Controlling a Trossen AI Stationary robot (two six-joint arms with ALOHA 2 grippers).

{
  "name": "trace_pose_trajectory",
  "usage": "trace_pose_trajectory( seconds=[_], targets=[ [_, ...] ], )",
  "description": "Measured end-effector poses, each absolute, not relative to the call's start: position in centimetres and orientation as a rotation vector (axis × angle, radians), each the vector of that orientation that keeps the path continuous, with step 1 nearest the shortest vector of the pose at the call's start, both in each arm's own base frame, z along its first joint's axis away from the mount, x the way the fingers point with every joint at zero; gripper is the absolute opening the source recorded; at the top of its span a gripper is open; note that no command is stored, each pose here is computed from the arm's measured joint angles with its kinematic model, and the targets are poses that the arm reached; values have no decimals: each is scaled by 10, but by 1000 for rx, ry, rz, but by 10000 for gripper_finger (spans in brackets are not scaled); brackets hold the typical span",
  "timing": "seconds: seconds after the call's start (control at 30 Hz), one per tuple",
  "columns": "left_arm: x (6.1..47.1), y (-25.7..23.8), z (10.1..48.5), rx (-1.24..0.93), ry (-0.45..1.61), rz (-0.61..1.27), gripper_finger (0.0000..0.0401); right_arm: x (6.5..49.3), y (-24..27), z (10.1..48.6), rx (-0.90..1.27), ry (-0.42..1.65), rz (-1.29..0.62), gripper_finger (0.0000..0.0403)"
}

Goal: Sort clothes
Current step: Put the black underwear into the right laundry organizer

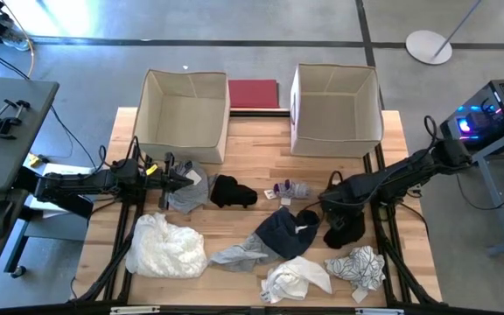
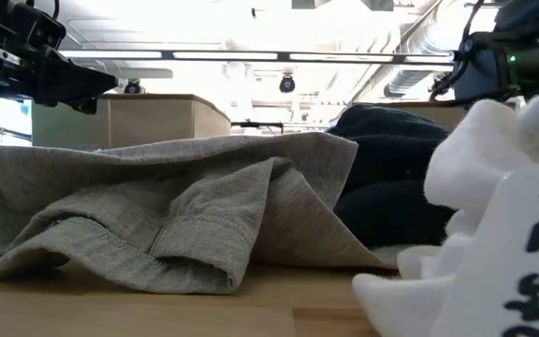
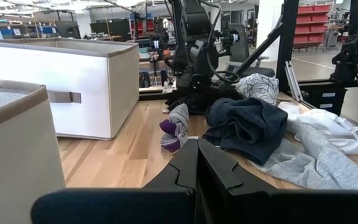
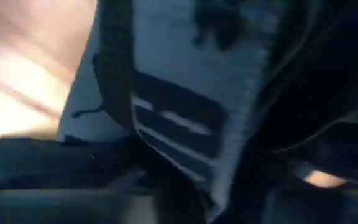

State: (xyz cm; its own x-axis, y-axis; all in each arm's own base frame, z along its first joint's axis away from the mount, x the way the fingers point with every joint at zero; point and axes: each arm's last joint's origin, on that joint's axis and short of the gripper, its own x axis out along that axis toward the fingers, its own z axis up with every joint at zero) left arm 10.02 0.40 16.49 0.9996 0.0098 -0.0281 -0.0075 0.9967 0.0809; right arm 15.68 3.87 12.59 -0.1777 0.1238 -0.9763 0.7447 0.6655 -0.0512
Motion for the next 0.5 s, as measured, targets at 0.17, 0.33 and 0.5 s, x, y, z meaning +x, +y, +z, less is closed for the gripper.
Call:
trace_pose_trajectory(
  seconds=[0.17,0.33,0.5],
  targets=[
    [100,4,165,81,23,10,0,165,40,136,663,1612,-621,15],
    [100,4,165,81,25,11,0,186,45,180,598,1458,-642,24],
    [100,4,165,79,23,12,0,205,50,249,540,1259,-637,8]
  ],
)
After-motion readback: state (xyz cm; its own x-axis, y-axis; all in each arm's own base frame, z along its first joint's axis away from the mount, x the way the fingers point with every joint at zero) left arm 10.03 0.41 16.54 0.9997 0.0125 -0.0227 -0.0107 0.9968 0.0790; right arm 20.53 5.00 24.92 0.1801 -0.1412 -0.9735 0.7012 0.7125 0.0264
